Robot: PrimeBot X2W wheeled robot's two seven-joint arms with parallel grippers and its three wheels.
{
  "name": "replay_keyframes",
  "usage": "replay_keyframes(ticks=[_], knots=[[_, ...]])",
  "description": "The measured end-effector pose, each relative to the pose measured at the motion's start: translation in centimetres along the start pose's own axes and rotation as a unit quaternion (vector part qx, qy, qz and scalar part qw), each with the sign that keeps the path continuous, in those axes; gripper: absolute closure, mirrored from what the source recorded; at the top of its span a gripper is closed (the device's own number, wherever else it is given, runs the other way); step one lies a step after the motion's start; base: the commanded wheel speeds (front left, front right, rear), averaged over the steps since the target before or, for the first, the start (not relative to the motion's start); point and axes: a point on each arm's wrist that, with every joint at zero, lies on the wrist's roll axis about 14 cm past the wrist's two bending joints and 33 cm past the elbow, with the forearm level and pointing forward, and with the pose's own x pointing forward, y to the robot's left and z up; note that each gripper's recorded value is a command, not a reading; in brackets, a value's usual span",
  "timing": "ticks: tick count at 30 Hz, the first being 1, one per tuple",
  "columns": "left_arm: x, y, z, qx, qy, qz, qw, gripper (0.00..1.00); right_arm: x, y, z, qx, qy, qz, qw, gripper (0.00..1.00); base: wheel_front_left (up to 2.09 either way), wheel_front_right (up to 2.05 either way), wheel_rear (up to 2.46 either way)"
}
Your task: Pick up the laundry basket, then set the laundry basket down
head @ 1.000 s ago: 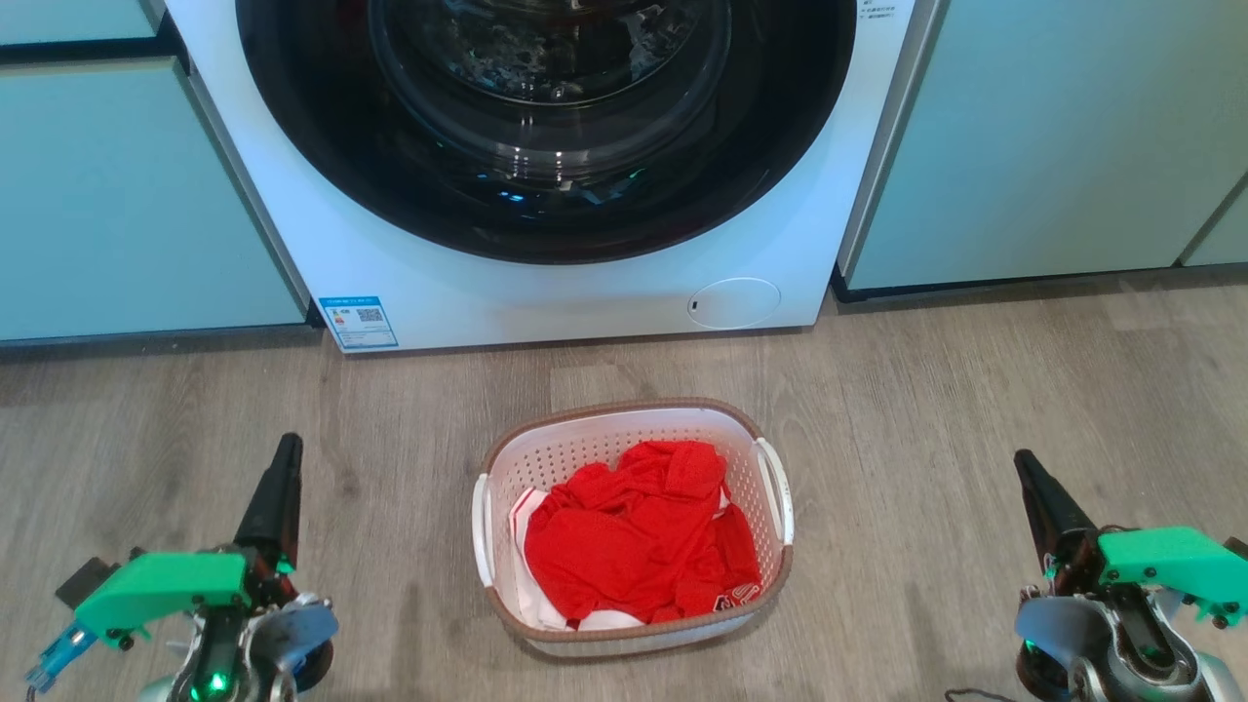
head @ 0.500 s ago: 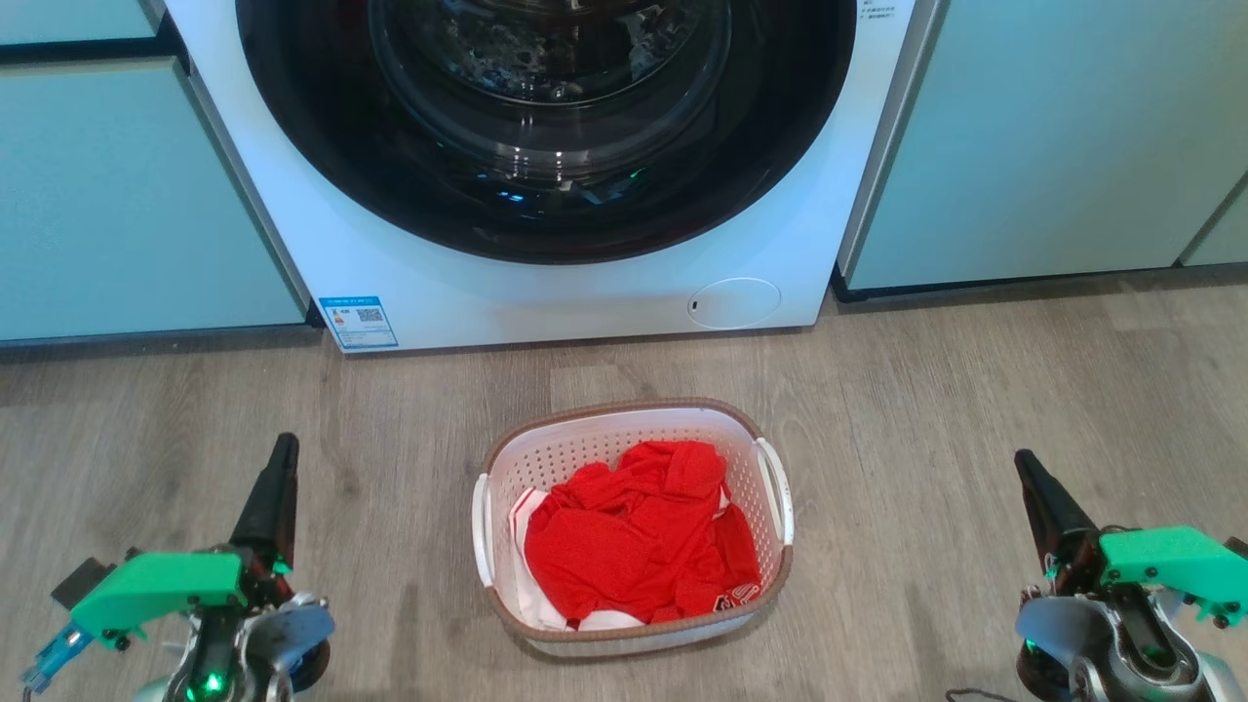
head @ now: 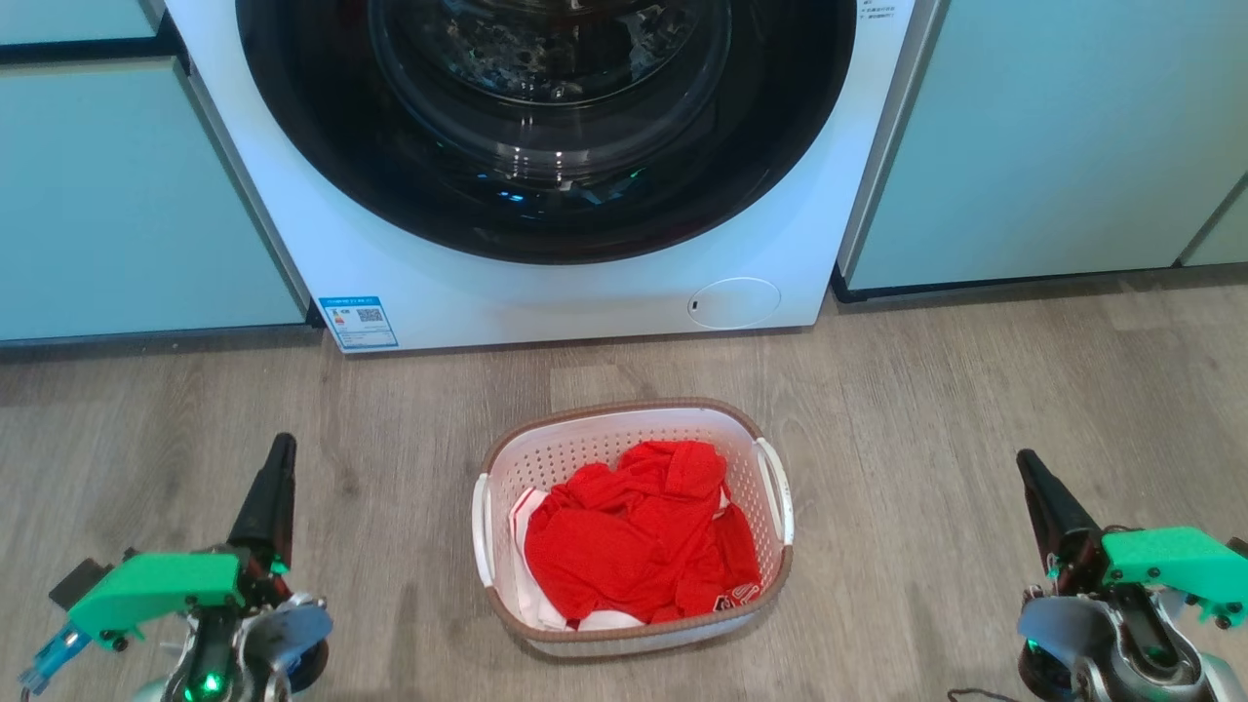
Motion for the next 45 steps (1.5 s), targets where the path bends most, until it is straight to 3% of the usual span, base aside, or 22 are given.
replay_keyframes(ticks=[45], knots=[[-0.01, 0.00, 0.03, 0.001, 0.002, 0.000, 1.000, 1.00, -0.02, -0.02, 0.07, 0.001, -0.003, 0.000, 1.000, 1.00, 0.00, 0.00, 0.00]])
